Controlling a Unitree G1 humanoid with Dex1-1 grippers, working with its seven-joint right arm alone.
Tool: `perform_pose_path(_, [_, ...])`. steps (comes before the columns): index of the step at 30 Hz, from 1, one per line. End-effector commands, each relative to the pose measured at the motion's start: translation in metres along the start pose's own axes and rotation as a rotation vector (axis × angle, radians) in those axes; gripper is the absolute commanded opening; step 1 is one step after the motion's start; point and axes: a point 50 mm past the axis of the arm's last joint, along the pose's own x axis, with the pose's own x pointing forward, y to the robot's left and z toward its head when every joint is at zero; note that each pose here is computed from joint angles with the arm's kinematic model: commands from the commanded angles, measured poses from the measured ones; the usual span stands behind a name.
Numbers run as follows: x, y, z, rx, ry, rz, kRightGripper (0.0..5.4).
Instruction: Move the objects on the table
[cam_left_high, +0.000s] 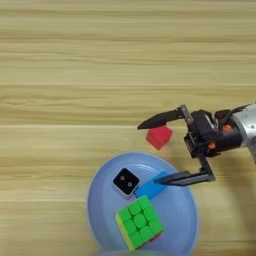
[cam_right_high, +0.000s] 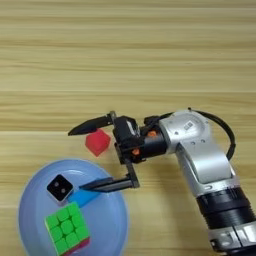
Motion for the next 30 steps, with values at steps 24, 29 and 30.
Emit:
perform_pose_path(24, [0.028,0.03,-0.017,-0.046,0.176,0.259,5.37])
perform_pose_path(29, [0.036,0.027,-0.024,-0.066,0.19,0.242,5.37])
perform_pose_path(30, [0.038,0.026,-0.025,-0.073,0.195,0.234,5.37])
